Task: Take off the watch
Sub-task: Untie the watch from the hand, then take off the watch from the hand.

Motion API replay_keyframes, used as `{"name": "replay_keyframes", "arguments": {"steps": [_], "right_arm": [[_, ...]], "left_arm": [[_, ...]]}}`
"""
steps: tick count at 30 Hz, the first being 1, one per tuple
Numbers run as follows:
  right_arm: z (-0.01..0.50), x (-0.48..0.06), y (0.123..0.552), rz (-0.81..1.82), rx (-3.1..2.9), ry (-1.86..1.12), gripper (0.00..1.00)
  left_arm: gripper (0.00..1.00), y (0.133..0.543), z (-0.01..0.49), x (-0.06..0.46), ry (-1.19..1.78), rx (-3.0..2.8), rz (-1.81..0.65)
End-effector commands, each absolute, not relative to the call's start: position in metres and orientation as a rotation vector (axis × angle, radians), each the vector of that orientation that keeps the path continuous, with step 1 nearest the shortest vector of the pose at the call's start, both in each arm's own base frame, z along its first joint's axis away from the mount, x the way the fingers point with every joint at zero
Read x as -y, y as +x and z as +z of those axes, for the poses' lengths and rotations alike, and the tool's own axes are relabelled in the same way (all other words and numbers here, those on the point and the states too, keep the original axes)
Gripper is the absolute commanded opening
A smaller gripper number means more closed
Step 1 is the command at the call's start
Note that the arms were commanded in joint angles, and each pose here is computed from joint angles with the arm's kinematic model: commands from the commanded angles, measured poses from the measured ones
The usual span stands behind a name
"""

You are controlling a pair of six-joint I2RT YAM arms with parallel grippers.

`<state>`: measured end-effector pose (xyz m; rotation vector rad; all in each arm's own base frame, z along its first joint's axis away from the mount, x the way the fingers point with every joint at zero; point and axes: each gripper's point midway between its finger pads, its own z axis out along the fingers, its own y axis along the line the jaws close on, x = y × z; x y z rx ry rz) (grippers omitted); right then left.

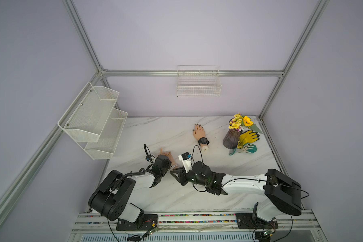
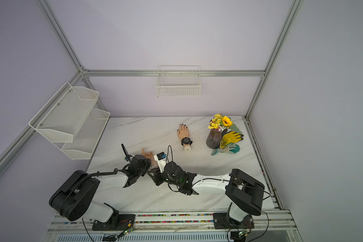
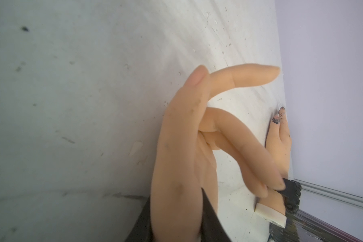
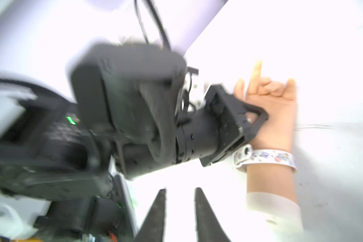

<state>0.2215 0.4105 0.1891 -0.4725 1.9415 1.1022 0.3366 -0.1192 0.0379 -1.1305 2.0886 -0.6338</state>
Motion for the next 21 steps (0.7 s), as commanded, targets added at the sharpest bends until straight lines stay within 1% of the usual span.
{"name": "replay_keyframes", "arguments": {"steps": [1,4,8,9,11,13,16,21], "right_arm": [[0.199,-0.384,0.246,0.875,-1.896,-0.392,0.46],[0.190,-0.381,0.252,0.745,-1.910,-0.460,0.50],[0.177,-0.387,0.256,0.624,-1.918,-0.588,0.55],[0.175,-0.389,0.258,0.601,-1.913,-0.617,0.58],[0.175,-0.393,0.260,0.566,-1.898,-0.659,0.67],[0.173,-0.397,0.263,0.534,-1.884,-0.693,0.79],[0.168,-0.405,0.266,0.515,-1.874,-0.732,0.89],[0.143,-0.415,0.273,0.463,-1.907,-0.770,0.90]], "left_arm": [[0.34,0.313,0.015,0.098,-1.023,-2.255,-0.402],[0.51,0.323,0.055,0.101,-0.927,-2.209,-0.432],[0.66,0.324,0.100,0.091,-0.867,-2.164,-0.377],[0.69,0.322,0.110,0.087,-0.863,-2.154,-0.359],[0.72,0.316,0.127,0.078,-0.858,-2.133,-0.329],[0.73,0.308,0.150,0.069,-0.850,-2.099,-0.312],[0.77,0.298,0.184,0.060,-0.767,-2.049,-0.296],[0.82,0.279,0.208,0.044,-0.688,-2.068,-0.203]]}}
